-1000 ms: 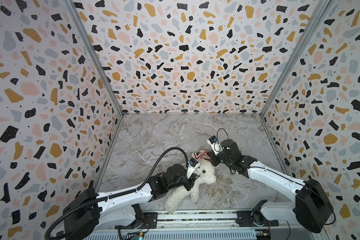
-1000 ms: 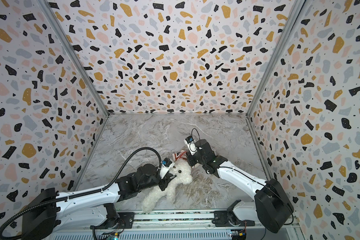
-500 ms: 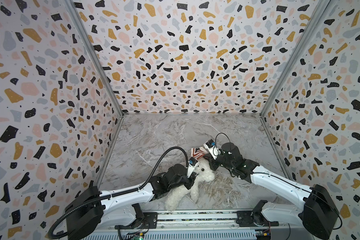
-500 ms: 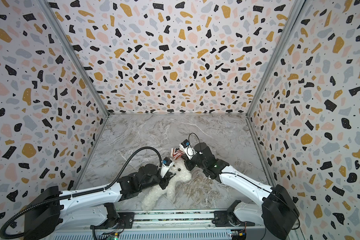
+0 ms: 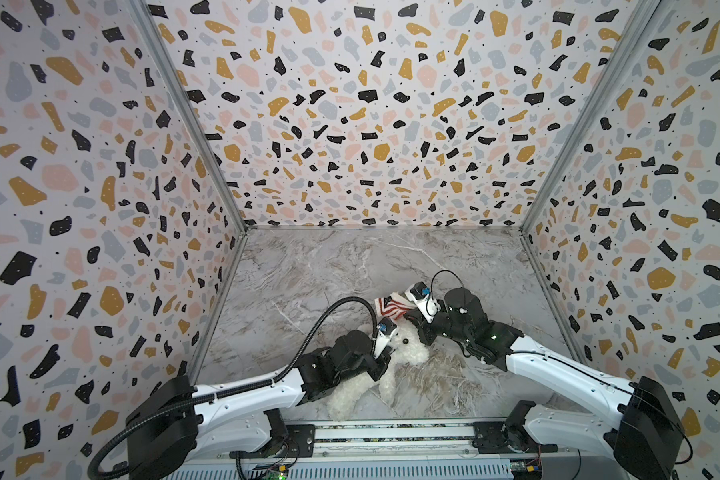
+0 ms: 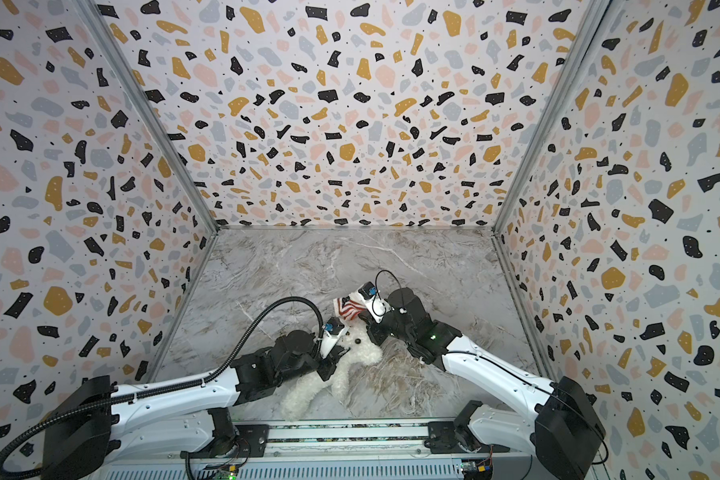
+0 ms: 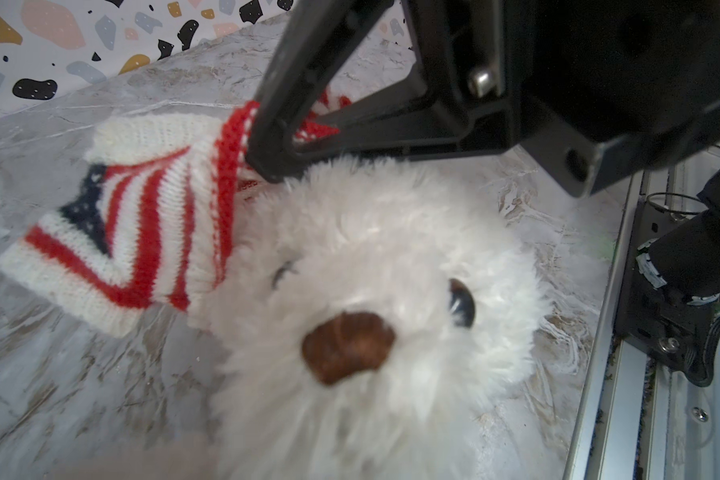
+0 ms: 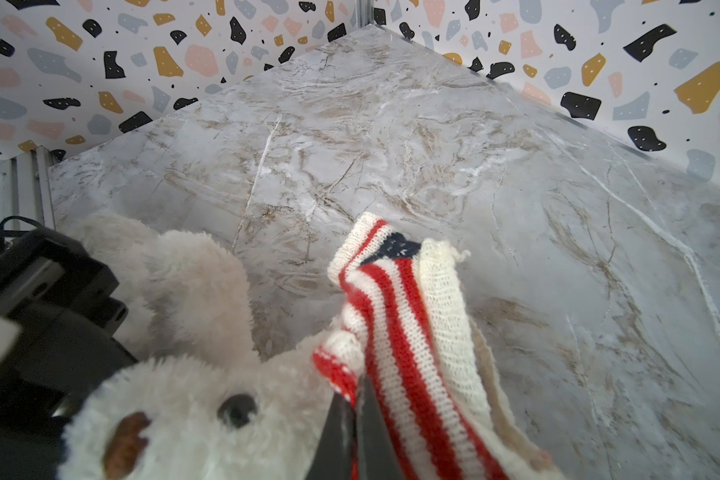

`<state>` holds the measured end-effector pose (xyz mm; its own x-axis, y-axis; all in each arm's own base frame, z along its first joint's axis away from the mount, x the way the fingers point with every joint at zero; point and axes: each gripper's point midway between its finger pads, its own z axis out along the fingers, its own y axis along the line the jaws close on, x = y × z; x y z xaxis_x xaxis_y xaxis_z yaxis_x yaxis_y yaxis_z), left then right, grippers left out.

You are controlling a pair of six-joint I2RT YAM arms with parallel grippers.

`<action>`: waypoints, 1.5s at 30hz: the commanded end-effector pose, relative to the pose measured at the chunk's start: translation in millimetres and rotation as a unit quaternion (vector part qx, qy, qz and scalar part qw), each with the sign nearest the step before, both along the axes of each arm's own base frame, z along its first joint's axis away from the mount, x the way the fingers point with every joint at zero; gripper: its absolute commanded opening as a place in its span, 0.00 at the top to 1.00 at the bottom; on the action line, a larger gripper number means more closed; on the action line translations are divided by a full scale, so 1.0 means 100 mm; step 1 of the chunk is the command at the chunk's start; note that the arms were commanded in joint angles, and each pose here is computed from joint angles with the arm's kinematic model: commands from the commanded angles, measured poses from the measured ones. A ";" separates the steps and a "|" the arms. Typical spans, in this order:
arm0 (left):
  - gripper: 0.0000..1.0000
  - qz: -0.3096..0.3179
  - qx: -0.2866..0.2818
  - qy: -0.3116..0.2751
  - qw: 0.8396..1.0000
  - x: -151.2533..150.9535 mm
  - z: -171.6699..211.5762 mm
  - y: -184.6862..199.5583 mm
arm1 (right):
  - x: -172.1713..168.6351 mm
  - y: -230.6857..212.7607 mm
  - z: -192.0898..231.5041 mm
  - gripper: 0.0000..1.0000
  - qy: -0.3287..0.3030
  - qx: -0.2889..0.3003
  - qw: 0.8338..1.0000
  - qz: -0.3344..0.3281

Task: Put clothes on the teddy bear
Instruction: 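Pull the sweater opening over the bear's head with the right gripper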

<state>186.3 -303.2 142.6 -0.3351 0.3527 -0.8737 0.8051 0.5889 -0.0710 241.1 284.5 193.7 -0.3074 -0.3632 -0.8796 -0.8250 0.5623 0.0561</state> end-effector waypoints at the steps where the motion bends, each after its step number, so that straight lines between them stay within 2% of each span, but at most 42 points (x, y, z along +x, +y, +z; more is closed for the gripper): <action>1: 1.00 -0.003 -0.011 -0.042 0.999 0.05 0.25 -0.10 | -0.01 0.05 0.25 1.00 -0.016 0.016 1.000 0.009; 5: 1.00 0.021 -0.013 -0.055 0.998 0.11 0.26 -0.07 | -0.03 0.11 0.35 1.00 -0.017 0.016 1.000 0.008; 10: 1.00 0.085 -0.045 -0.086 0.992 0.27 0.45 0.06 | -0.13 0.14 0.47 1.00 -0.023 0.024 0.999 0.018; 18: 1.00 0.177 -0.080 -0.116 0.974 0.43 0.66 0.37 | -0.27 0.13 0.45 1.00 -0.020 0.009 0.999 0.026; 27: 1.00 0.240 -0.106 -0.146 0.954 0.51 0.93 0.65 | -0.49 0.25 0.63 1.00 -0.034 0.016 0.998 0.054; 41: 1.00 0.220 -0.183 -0.173 0.942 0.36 1.55 0.64 | -0.73 0.51 1.03 1.00 -0.066 0.027 0.993 0.091; 45: 1.00 0.205 -0.195 -0.188 0.941 0.30 1.74 0.60 | -0.74 0.51 1.17 0.95 -0.078 0.029 0.993 0.088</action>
